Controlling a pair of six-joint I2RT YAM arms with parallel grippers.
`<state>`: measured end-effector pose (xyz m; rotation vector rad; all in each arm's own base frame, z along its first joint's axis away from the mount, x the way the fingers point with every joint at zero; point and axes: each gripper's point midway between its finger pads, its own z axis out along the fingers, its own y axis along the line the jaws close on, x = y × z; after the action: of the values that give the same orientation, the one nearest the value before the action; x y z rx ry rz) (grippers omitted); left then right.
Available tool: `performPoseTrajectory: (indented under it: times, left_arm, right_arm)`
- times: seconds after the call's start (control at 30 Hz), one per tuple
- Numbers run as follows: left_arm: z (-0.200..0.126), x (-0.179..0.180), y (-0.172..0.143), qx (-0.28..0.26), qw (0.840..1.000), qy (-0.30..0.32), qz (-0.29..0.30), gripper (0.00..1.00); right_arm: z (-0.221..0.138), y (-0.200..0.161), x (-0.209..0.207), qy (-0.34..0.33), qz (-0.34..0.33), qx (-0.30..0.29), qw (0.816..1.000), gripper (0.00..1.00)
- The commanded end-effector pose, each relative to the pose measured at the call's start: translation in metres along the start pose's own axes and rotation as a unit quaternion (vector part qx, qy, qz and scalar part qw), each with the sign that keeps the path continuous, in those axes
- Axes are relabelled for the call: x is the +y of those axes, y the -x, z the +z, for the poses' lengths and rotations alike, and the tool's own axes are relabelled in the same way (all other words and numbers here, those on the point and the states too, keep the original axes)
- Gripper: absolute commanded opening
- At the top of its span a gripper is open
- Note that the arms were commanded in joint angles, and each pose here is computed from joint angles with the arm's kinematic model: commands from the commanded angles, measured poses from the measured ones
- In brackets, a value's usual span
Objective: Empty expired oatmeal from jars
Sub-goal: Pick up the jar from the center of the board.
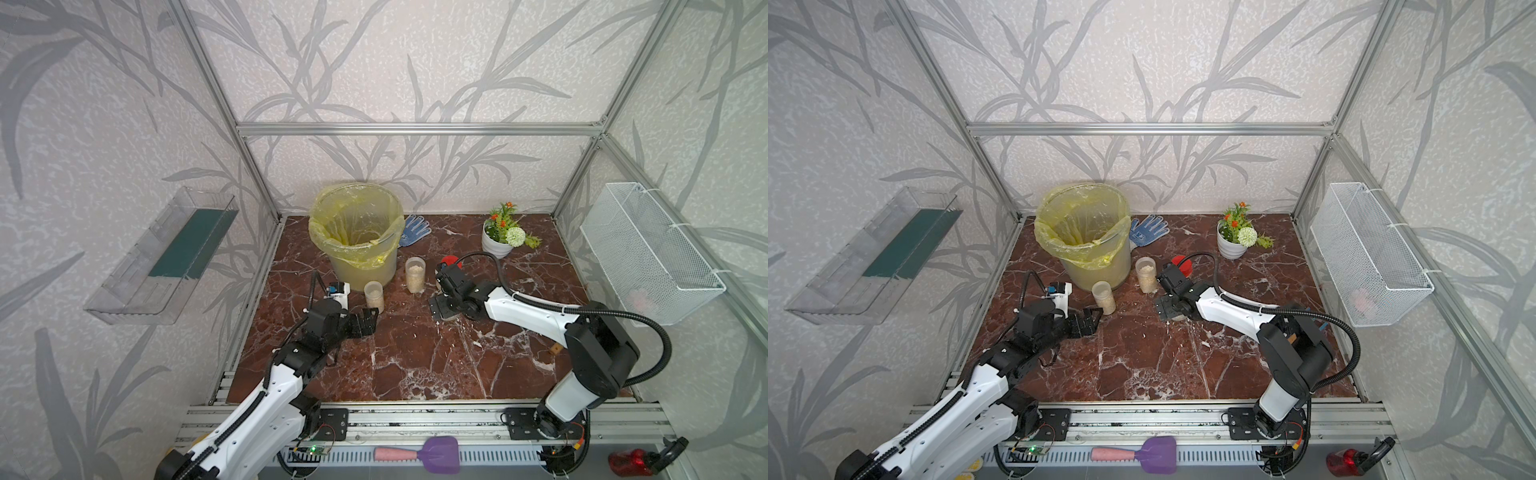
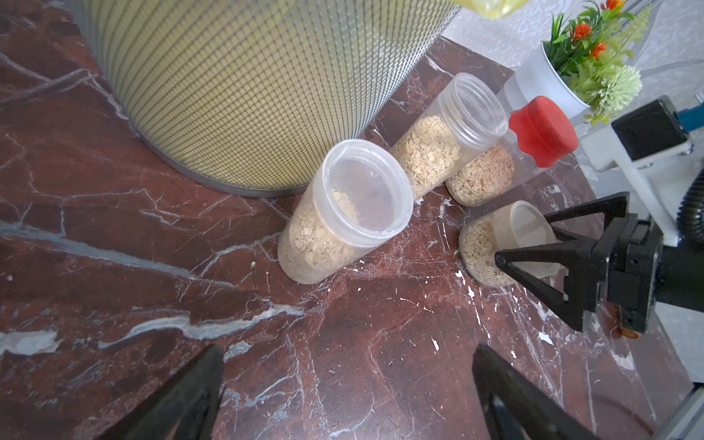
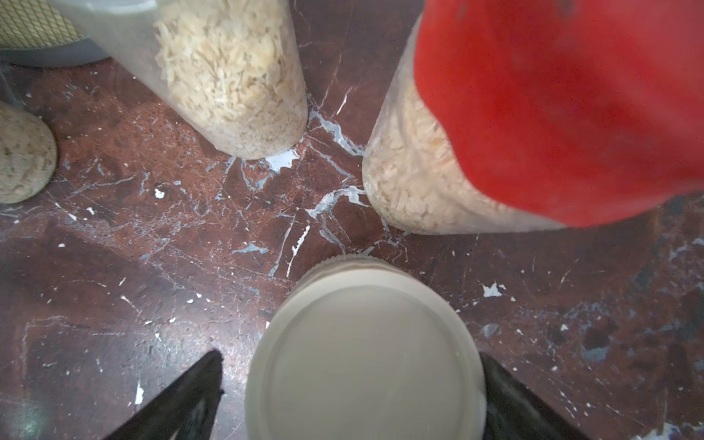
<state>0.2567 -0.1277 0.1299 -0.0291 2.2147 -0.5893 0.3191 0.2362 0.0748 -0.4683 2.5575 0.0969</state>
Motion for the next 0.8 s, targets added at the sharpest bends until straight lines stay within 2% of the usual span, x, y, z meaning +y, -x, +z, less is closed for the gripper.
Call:
performPoseTrajectory:
  times: [0.0,0.3,0.47,0.6,0.77]
  left_arm:
    - [-0.001,-0.012,0.016,-0.021,0.999,-0.012,0.031,0.99]
    - [0.009,-0.028,0.013,-0.003,0.997,-0.034,0.072,0.99]
    - [0.015,-0.04,0.011,0.001,0.994,-0.045,0.097,0.98]
    - [0.016,-0.048,0.01,-0.016,0.99,-0.055,0.127,0.97]
    - [0.013,-0.066,0.007,-0.021,0.981,-0.082,0.177,0.97]
  right_arm:
    - [-0.002,0.003,0.0,-0.005,0.001,0.003,1.0,0.98]
    - [0.005,-0.004,-0.004,-0.005,0.006,0.017,1.0,0.86]
    - [0.006,-0.007,-0.008,-0.006,0.011,0.02,1.0,0.68]
    - [0.0,-0.005,-0.007,0.001,0.011,0.016,1.0,0.54]
    - [-0.013,-0.001,-0.006,0.023,0.02,0.015,0.999,0.47]
